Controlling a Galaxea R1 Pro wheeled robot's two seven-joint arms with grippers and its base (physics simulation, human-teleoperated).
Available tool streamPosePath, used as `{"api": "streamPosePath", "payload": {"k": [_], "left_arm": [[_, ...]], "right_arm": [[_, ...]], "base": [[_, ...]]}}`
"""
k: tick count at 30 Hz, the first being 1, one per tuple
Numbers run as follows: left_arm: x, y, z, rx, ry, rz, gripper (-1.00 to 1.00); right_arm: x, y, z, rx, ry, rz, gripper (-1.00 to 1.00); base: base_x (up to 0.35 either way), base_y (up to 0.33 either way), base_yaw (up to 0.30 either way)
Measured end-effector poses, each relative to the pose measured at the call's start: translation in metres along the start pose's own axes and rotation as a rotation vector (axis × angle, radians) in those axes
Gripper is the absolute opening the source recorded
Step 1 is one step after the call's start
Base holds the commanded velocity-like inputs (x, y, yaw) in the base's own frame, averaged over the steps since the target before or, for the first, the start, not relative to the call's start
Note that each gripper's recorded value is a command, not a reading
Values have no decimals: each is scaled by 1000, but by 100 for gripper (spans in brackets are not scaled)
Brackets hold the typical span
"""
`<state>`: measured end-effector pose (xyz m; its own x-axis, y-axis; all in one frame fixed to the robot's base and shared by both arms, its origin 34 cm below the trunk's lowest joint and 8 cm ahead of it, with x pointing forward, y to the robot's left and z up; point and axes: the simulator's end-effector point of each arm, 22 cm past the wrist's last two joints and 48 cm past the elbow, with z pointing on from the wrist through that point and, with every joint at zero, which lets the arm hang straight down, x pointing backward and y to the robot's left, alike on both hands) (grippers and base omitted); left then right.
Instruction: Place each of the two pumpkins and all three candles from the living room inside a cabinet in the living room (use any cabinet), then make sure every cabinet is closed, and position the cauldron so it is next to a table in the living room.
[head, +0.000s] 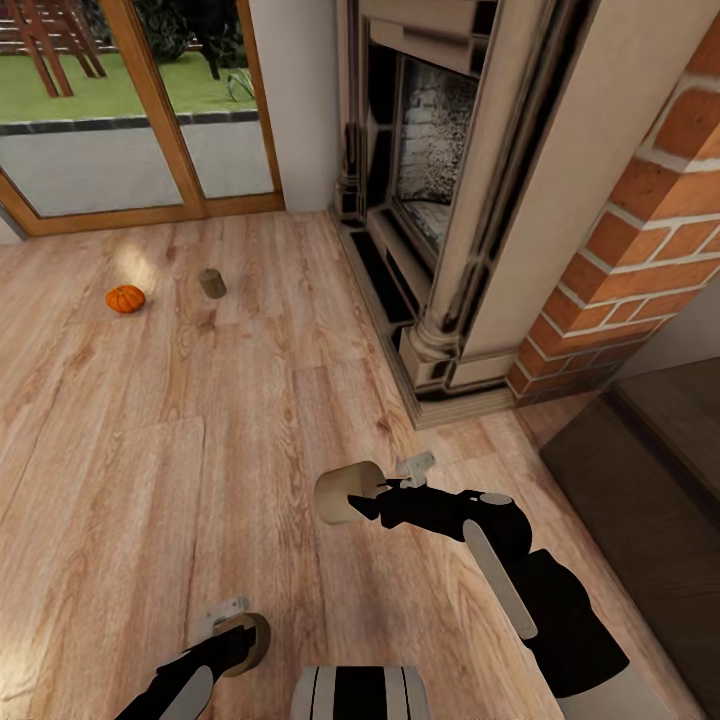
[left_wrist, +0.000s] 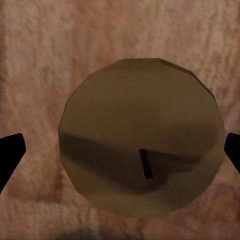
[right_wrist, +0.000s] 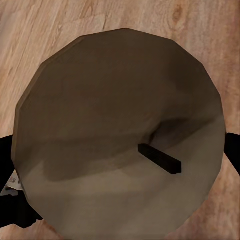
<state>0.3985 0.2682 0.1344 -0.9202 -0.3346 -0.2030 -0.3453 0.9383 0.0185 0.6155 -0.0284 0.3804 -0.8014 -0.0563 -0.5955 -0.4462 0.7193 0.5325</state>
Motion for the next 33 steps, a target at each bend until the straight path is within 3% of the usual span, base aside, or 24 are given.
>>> {"api": "streamPosePath", "payload": {"k": [4, 10, 17, 23, 33], "left_arm": [[0, 0, 0, -1, -2, 4, 100], [-3, 1, 0, -9, -18, 48, 100], [-4, 1, 0, -8, -22, 52, 100], [-3, -19, -1, 86, -21, 54, 100], [-5, -21, -1, 99, -25, 49, 100]], "right_arm": [[0, -1, 0, 2, 1, 0, -100], [1, -1, 0, 5, 1, 1, -100], [1, -1, 0, 5, 1, 1, -100], [1, -1, 0, 5, 1, 1, -100], [1, -2, 0, 6, 1, 1, -100]], "base": [[0, 0, 0], [0, 0, 0], [0, 0, 0], [0, 0, 0], [0, 0, 0]]}}
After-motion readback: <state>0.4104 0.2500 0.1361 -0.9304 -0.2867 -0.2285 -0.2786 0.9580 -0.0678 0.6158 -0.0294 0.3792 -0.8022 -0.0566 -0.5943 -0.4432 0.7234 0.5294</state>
